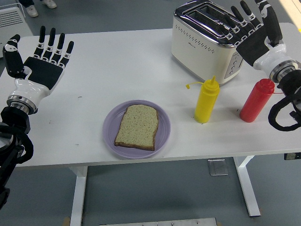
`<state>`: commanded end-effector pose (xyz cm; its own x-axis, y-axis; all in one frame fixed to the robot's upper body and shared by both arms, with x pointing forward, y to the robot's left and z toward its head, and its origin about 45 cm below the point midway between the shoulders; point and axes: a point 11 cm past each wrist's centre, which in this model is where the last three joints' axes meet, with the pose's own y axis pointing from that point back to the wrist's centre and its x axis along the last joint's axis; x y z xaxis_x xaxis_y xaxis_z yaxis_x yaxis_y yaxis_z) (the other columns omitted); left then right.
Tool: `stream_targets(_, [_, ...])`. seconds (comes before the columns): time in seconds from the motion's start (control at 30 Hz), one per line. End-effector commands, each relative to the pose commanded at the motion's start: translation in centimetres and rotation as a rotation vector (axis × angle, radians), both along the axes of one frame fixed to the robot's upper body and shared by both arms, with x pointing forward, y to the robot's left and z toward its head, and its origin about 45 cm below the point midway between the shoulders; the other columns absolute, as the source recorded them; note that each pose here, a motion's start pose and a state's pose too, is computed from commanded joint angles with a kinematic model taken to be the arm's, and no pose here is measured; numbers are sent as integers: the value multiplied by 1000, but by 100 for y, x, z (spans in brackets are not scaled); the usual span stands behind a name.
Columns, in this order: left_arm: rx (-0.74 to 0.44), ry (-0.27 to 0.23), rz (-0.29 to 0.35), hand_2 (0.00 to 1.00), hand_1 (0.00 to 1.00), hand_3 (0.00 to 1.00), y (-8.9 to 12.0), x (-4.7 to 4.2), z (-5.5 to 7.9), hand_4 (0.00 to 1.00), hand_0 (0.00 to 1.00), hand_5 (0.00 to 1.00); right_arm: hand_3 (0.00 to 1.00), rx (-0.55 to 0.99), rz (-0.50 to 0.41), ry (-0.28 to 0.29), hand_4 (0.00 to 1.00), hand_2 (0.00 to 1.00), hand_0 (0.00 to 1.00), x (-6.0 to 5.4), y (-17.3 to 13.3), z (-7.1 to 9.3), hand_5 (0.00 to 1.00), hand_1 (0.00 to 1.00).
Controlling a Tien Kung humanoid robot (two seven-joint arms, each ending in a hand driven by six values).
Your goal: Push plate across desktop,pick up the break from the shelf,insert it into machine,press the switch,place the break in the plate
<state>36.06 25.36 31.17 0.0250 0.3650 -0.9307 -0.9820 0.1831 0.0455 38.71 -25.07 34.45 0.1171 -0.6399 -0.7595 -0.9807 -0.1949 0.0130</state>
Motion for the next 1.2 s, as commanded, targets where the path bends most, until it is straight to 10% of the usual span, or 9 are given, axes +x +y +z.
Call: stream_targets(1.2, [-29,53,-49,722,749,693,-96,-21,-119,635,819,998,644,52,16,35,717,666,787,-121,70,-135,476,716])
